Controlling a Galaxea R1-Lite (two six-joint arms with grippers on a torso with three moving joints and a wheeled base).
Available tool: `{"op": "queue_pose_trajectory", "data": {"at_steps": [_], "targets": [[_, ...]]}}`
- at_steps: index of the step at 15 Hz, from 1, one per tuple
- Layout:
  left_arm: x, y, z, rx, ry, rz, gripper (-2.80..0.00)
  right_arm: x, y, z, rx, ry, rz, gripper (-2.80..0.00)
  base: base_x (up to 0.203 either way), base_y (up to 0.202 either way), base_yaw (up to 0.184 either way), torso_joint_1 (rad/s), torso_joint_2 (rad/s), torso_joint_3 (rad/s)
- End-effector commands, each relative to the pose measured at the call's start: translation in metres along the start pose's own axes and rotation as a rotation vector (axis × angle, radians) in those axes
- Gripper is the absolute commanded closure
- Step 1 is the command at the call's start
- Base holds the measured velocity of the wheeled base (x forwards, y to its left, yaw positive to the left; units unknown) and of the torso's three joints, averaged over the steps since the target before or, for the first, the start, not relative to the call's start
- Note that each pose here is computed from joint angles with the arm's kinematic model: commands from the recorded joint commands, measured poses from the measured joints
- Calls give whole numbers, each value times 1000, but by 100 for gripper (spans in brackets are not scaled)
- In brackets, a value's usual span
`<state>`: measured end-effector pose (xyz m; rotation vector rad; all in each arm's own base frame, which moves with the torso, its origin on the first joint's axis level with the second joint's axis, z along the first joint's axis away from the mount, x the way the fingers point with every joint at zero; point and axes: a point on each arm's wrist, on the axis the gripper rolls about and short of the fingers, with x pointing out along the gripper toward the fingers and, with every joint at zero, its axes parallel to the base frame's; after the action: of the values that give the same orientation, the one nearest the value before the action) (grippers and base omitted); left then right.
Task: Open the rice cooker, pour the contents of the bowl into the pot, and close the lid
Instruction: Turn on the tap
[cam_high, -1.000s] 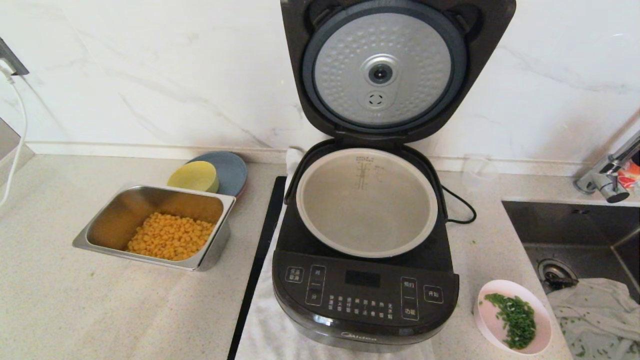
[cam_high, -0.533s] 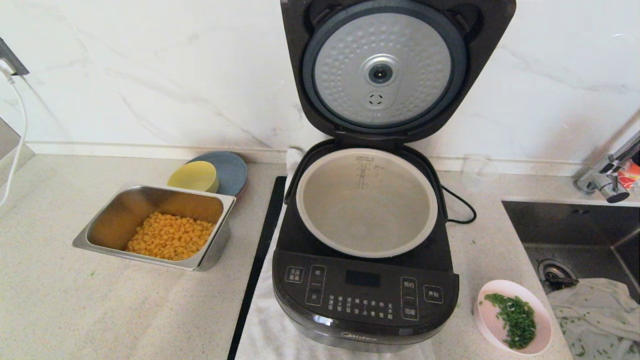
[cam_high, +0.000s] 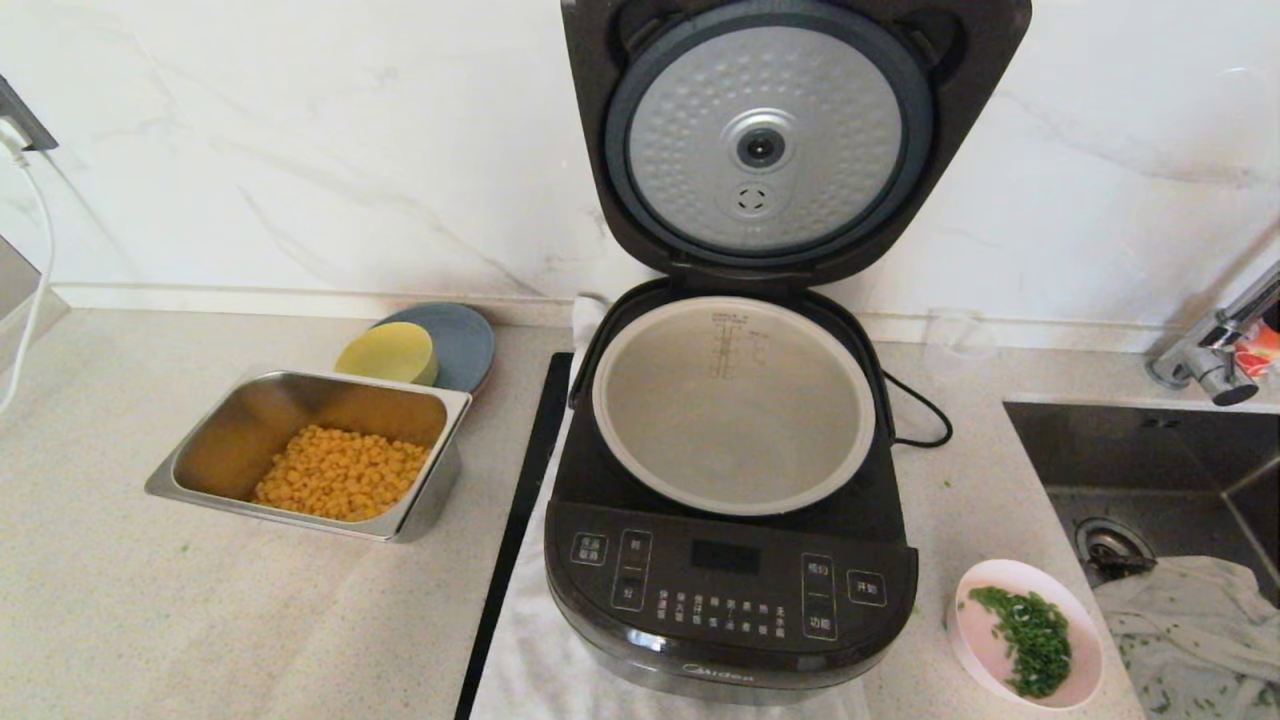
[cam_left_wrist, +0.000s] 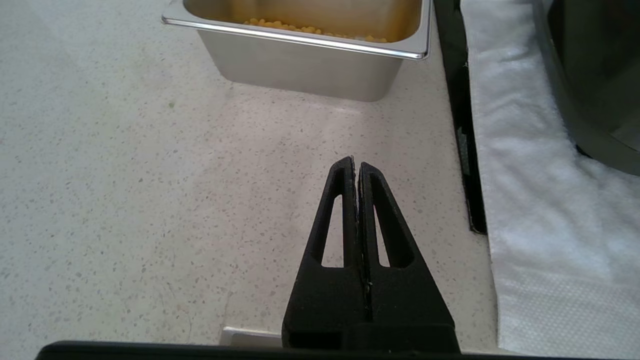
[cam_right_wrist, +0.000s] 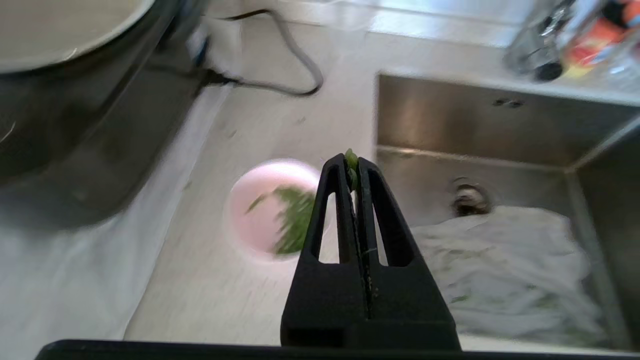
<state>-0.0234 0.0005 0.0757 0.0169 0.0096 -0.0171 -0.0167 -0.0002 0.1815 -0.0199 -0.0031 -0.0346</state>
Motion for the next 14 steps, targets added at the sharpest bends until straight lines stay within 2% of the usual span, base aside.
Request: {"op": "queue_pose_trajectory", "data": {"at_steps": [1,4,8,10,14], "targets": [[0,0,0,0,-2,0,0,54,-1,31,-37,168,-50,0,0,0,0,0,0,0],[0,0,0,0,-2,0,0,124,-3,45,-105,280,-150,0,0,0,0,0,0,0],[0,0,0,0,-2,0,0,227,-8,29,-173,320,-343,0,0,0,0,0,0,0],[0,0,0,0,-2,0,0,272,-14,16,-209,275,-455,0,0,0,0,0,0,0],[0,0,0,0,-2,0,0,337,-40,-2,-283,118,-657,0,0,0,0,0,0,0]]}}
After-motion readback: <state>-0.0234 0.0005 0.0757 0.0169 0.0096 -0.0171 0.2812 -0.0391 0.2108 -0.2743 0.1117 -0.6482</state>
